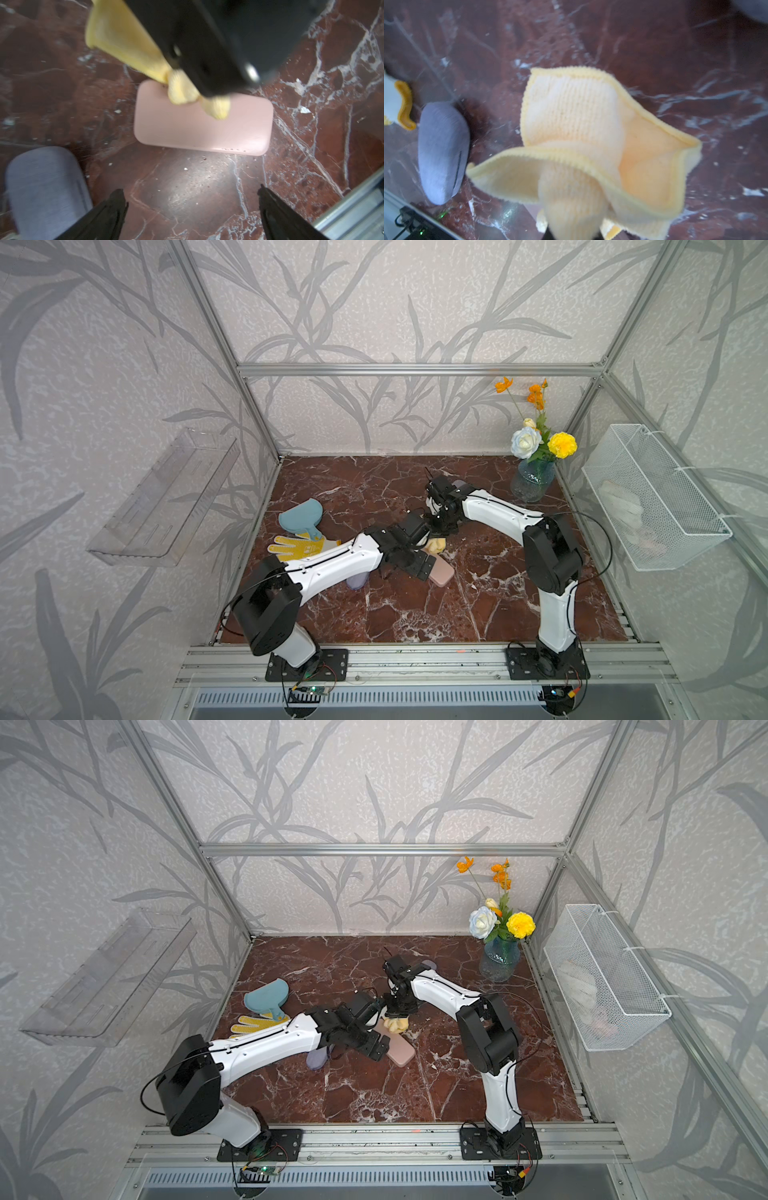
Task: Wipe the eyeglass case
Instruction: Adjust the eyeglass case at the center of the board, then wipe the dirt from the eyeglass case.
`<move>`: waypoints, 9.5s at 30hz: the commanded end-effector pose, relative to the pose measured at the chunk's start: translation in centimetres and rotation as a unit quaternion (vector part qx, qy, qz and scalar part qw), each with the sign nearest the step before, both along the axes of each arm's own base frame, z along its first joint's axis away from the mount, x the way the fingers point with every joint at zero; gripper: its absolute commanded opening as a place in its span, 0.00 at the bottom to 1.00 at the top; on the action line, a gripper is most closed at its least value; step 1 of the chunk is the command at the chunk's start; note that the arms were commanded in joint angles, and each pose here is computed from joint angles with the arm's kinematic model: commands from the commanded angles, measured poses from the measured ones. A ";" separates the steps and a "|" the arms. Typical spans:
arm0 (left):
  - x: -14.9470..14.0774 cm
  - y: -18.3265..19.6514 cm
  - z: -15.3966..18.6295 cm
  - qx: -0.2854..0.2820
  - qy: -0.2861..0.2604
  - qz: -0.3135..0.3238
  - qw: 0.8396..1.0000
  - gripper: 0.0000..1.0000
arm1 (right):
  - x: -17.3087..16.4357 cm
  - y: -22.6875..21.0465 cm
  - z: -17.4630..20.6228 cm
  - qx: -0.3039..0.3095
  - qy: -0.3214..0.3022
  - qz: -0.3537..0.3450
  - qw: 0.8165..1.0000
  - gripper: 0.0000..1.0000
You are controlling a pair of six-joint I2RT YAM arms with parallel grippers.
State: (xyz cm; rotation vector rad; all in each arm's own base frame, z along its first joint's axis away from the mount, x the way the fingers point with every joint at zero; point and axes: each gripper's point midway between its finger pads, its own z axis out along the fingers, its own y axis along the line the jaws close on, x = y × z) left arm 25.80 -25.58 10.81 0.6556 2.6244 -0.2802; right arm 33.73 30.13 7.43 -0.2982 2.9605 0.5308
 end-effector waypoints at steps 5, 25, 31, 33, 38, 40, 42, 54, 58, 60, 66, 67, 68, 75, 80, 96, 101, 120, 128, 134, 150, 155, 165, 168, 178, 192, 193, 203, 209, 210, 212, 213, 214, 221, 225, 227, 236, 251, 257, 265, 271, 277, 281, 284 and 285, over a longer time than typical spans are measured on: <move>2.7 2.7 -1.4 -0.002 -0.012 0.060 0.998 1.00 | -1.1 -6.9 4.9 -0.031 -0.023 -0.036 0.999 0.00; 1.9 -1.8 -6.7 -0.113 0.081 0.049 0.989 0.96 | -6.4 -11.0 -2.0 -0.023 0.068 -0.125 0.990 0.00; -1.8 -4.9 -4.9 -0.136 0.096 -0.003 0.986 0.95 | -4.5 -12.1 -0.7 -0.032 0.045 -0.117 0.992 0.00; -2.7 -5.2 -3.9 -0.125 0.084 -0.015 0.988 0.97 | -4.2 -12.5 -1.1 -0.037 0.050 -0.117 0.991 0.00; -2.5 -2.7 -2.3 -0.065 0.043 0.003 0.997 1.00 | -3.4 -13.6 -0.6 -0.049 0.039 -0.121 0.991 0.00; -1.1 -0.9 -1.7 -0.032 -0.002 0.034 0.999 1.00 | -3.2 -14.1 -0.4 -0.057 0.032 -0.123 0.990 0.00; 0.8 0.6 -0.8 -0.016 -0.048 0.077 0.996 1.00 | -3.0 -14.4 -0.2 -0.063 0.026 -0.122 0.990 0.00; 2.5 -3.5 -1.4 -0.049 -0.074 -0.092 0.992 0.85 | -4.3 -16.6 2.0 -0.098 -0.001 -0.121 0.988 0.00; 1.4 -5.1 -2.7 0.003 -0.112 -0.202 0.973 0.90 | -5.5 -16.5 2.2 -0.087 0.012 -0.123 0.989 0.00; 1.6 -5.4 -3.2 0.011 -0.112 -0.214 0.970 0.92 | -5.8 -16.4 1.9 -0.083 0.016 -0.125 0.989 0.00; 0.6 -5.9 -6.0 0.030 -0.064 -0.265 0.962 0.96 | -6.0 -16.1 1.3 -0.074 0.026 -0.126 0.989 0.00; 0.3 -5.6 -6.6 0.041 -0.053 -0.270 0.961 0.96 | -5.9 -16.1 1.5 -0.072 0.022 -0.125 0.989 0.00; 0.4 -5.2 -7.1 0.052 -0.051 -0.269 0.960 0.96 | -5.9 -16.0 1.6 -0.071 0.021 -0.125 0.989 0.00; -1.0 -4.6 -8.4 0.044 -0.031 -0.270 0.961 0.94 | -5.7 -16.0 2.0 -0.071 0.017 -0.123 0.990 0.00; -1.3 -4.8 -7.2 0.005 -0.063 -0.257 0.964 1.00 | -5.7 -15.7 1.8 -0.064 0.020 -0.121 0.990 0.00; -1.3 -5.3 -7.2 -0.006 -0.108 -0.251 0.962 0.54 | -8.1 -12.8 4.4 -0.021 0.038 -0.139 0.989 0.00; -2.4 -3.9 -7.1 0.009 -0.105 -0.240 0.965 0.84 | -8.6 -11.7 3.0 -0.018 0.049 -0.159 0.986 0.00; 0.9 -4.9 -8.3 0.088 -0.085 -0.339 0.933 0.99 | -7.8 -12.5 2.7 -0.016 0.047 -0.135 0.990 0.00; 1.1 -4.2 -6.4 0.106 -0.093 -0.343 0.929 1.00 | -6.8 -14.5 2.4 -0.056 0.040 -0.141 0.988 0.00; 1.6 -3.7 -4.8 0.116 -0.119 -0.350 0.922 1.00 | -5.8 -19.3 3.2 -0.128 0.007 -0.158 0.979 0.00; 2.1 -6.6 -7.2 0.098 -0.051 -0.435 0.894 1.00 | -3.4 -17.2 -1.7 -0.128 0.065 -0.123 0.982 0.00; 2.3 -6.6 -8.0 0.106 -0.036 -0.440 0.891 1.00 | -2.3 -15.6 -1.7 -0.113 0.065 -0.110 0.985 0.00; -1.8 -6.6 -6.0 0.052 -0.011 -0.416 0.908 1.00 | 0.6 -11.4 -1.0 -0.085 0.049 -0.088 0.991 0.00; -2.4 -6.7 -5.5 0.043 -0.014 -0.414 0.909 1.00 | 0.6 -11.3 -0.7 -0.085 0.051 -0.082 0.992 0.00; -0.7 -7.2 -6.0 0.053 -0.053 -0.401 0.913 1.00 | -1.1 -15.1 3.1 -0.096 0.029 -0.103 0.990 0.00; -0.7 -7.9 -8.6 0.037 -0.034 -0.403 0.914 0.94 | -5.1 -16.7 3.1 -0.080 0.063 -0.118 0.988 0.00; -0.7 -7.9 -8.7 0.035 -0.034 -0.402 0.914 0.92 | -5.3 -16.6 3.0 -0.077 0.067 -0.119 0.988 0.00; -0.6 -7.8 -8.6 0.025 -0.082 -0.376 0.923 0.61 | -8.7 -11.8 1.9 0.006 0.123 -0.143 0.982 0.00; -0.9 -8.0 -8.2 0.016 -0.094 -0.369 0.925 0.44 | -9.3 -9.5 -1.8 0.035 0.168 -0.181 0.968 0.00; -1.0 -8.0 -8.1 0.014 -0.096 -0.369 0.924 0.43 | -9.3 -10.1 -2.7 0.024 0.172 -0.183 0.968 0.00; -1.2 -7.7 -7.9 0.012 -0.101 -0.364 0.926 0.37 | -9.3 -12.6 -4.7 -0.017 0.178 -0.188 0.966 0.00; -1.3 -7.7 -7.7 0.011 -0.106 -0.363 0.926 0.35 | -9.2 -14.7 -5.5 -0.053 0.175 -0.193 0.964 0.00; -1.4 -7.6 -7.6 0.011 -0.111 -0.362 0.926 0.33 | -8.7 -16.7 -5.7 -0.091 0.160 -0.189 0.964 0.00; -1.2 -7.6 -6.5 0.003 -0.135 -0.342 0.930 0.18 | -6.2 -18.4 1.2 -0.148 0.053 -0.146 0.977 0.00; -1.2 -7.6 -6.0 -0.005 -0.136 -0.331 0.934 0.12 | -8.8 -12.7 2.2 -0.046 0.092 -0.137 0.985 0.00; -1.4 -7.7 -5.6 -0.011 -0.136 -0.327 0.935 0.12 | -9.3 -9.4 1.5 0.018 0.120 -0.157 0.980 0.00; -1.7 -7.3 -4.8 -0.029 -0.144 -0.300 0.943 0.09 | -9.1 -15.7 -5.4 -0.065 0.166 -0.202 0.963 0.00; -1.4 -6.3 -5.5 0.003 -0.164 -0.274 0.948 0.06 | -9.6 -7.4 0.5 0.035 0.129 -0.152 0.979 0.00; -1.5 -6.2 -5.2 0.004 -0.181 -0.271 0.945 0.05 | -9.5 -13.5 -5.5 -0.034 0.165 -0.188 0.968 0.00; -1.9 -6.2 -5.7 0.018 -0.187 -0.276 0.943 0.05 | -4.6 -20.3 1.4 -0.208 0.005 -0.135 0.969 0.00; -1.5 -5.8 -5.8 0.052 -0.214 -0.270 0.937 0.05 | -6.4 -7.9 2.5 0.026 0.087 -0.126 0.988 0.00; -1.3 -5.5 -6.2 0.092 -0.241 -0.263 0.930 0.06 | -7.1 -9.8 -3.1 0.022 0.139 -0.175 0.974 0.00; -1.5 -5.2 -6.5 0.114 -0.256 -0.264 0.923 0.06 | -5.1 -18.7 -5.0 -0.114 0.108 -0.192 0.969 0.00; -1.6 -5.2 -6.8 0.138 -0.265 -0.272 0.915 0.06 | -2.9 -21.9 -2.4 -0.212 0.046 -0.163 0.962 0.00; -1.6 -5.2 -6.8 0.144 -0.269 -0.272 0.912 0.06 | -2.1 -21.4 -0.7 -0.217 0.022 -0.151 0.964 0.00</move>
